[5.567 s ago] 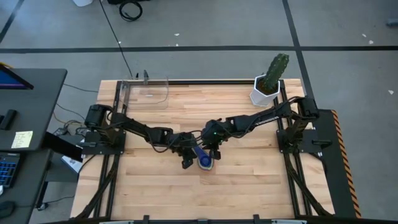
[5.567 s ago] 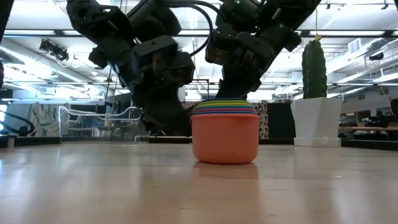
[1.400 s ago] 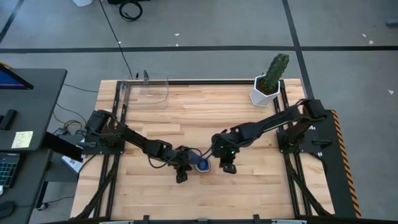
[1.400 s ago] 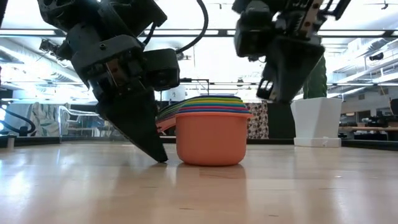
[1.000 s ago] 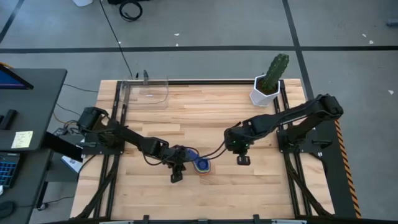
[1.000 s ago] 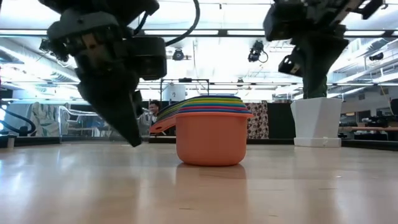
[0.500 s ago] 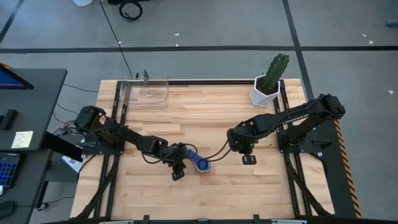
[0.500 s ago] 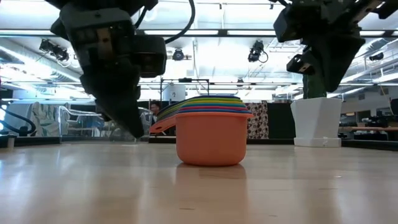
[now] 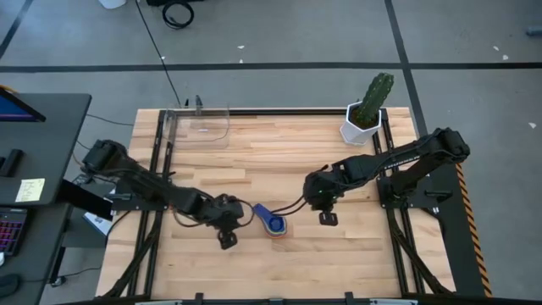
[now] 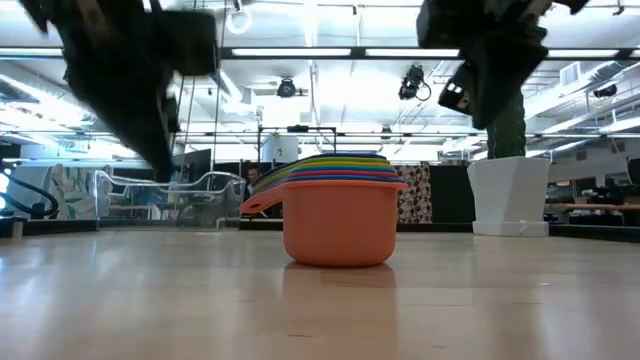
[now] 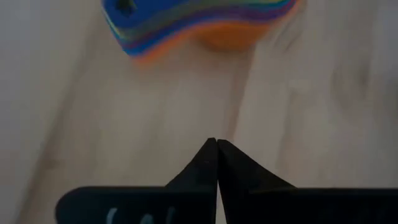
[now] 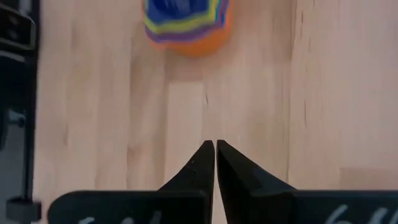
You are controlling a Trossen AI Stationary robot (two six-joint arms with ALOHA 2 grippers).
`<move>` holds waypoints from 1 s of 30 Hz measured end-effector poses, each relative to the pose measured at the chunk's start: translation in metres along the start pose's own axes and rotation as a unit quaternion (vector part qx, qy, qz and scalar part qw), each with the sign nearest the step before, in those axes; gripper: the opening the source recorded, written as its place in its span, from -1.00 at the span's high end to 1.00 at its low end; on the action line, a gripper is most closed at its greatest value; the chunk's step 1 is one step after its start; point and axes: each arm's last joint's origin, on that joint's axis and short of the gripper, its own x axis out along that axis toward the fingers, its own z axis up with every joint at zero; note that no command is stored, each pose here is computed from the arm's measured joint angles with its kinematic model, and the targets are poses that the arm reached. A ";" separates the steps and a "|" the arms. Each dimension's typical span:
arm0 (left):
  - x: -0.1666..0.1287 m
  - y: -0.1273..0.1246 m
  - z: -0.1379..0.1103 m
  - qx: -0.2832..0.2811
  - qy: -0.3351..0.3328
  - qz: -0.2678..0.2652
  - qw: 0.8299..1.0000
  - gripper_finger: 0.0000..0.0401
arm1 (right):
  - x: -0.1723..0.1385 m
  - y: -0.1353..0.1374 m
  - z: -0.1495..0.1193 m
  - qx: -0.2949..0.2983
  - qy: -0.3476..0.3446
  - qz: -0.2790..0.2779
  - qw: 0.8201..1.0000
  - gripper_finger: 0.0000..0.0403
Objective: Nest measuring cups in basket
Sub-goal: Put the stacked nesting measuring cups into the transparent bin
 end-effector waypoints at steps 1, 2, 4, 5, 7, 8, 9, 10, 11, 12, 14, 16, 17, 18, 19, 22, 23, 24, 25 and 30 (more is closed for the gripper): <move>-0.008 -0.001 -0.001 0.004 -0.017 0.002 1.000 0.97 | 0.000 0.000 0.002 -0.002 -0.010 0.002 1.000 0.88; -0.016 -0.001 -0.005 0.007 -0.030 -0.002 1.000 0.97 | 0.000 0.001 0.004 -0.004 -0.023 0.006 1.000 0.89; -0.026 0.002 -0.010 0.003 -0.057 -0.024 0.998 0.97 | 0.000 0.002 0.009 -0.008 -0.046 0.011 0.999 0.89; -0.029 0.005 -0.015 -0.007 -0.068 -0.038 0.997 0.97 | -0.001 0.003 0.011 -0.010 -0.057 0.014 0.998 0.89; -0.035 0.013 -0.027 -0.037 -0.088 -0.067 0.993 0.97 | -0.001 0.004 0.016 -0.016 -0.084 0.021 0.996 0.88; -0.035 0.016 -0.032 -0.057 -0.105 -0.092 0.989 0.97 | -0.002 0.005 0.019 -0.018 -0.097 0.024 0.995 0.88; -0.036 0.020 -0.038 -0.078 -0.118 -0.113 0.983 0.97 | -0.002 0.006 0.021 -0.020 -0.110 0.027 0.993 0.88; -0.035 0.024 -0.044 -0.102 -0.128 -0.133 0.977 0.97 | -0.003 0.006 0.024 -0.023 -0.125 0.030 0.991 0.88; -0.034 0.027 -0.049 -0.125 -0.141 -0.158 0.969 0.97 | -0.004 0.007 0.027 -0.025 -0.138 0.034 0.989 0.88; -0.033 0.029 -0.051 -0.150 -0.155 -0.183 0.959 0.97 | -0.005 0.008 0.029 -0.028 -0.150 0.037 0.988 0.88; -0.033 0.034 -0.055 -0.200 -0.188 -0.226 0.935 0.97 | -0.007 0.010 0.034 -0.033 -0.181 0.044 0.982 0.89; -0.033 0.038 -0.057 -0.250 -0.221 -0.248 0.910 0.97 | -0.009 0.011 0.039 -0.038 -0.208 0.051 0.976 0.89; -0.032 0.040 -0.057 -0.271 -0.235 -0.248 0.900 0.97 | -0.010 0.012 0.042 -0.041 -0.224 0.055 0.972 0.88; -0.032 0.041 -0.057 -0.290 -0.247 -0.244 0.892 0.97 | -0.012 0.013 0.045 -0.044 -0.238 0.058 0.968 0.88; -0.032 0.042 -0.057 -0.307 -0.256 -0.238 0.885 0.97 | -0.013 0.014 0.047 -0.046 -0.250 0.061 0.965 0.88; -0.033 0.042 -0.057 -0.329 -0.276 -0.226 0.874 0.97 | -0.018 0.016 0.054 -0.054 -0.294 0.072 0.952 0.88; -0.033 0.041 -0.056 -0.332 -0.280 -0.224 0.872 0.97 | -0.019 0.017 0.056 -0.056 -0.307 0.075 0.947 0.88; -0.033 0.041 -0.056 -0.341 -0.280 -0.225 0.869 0.97 | -0.021 0.018 0.058 -0.059 -0.319 0.078 0.943 0.88; -0.032 0.042 -0.057 -0.354 -0.278 -0.222 0.865 0.97 | -0.022 0.019 0.060 -0.060 -0.329 0.081 0.939 0.88; -0.021 0.043 -0.063 -0.413 -0.268 -0.197 0.848 0.97 | -0.030 0.022 0.067 -0.070 -0.379 0.093 0.918 0.89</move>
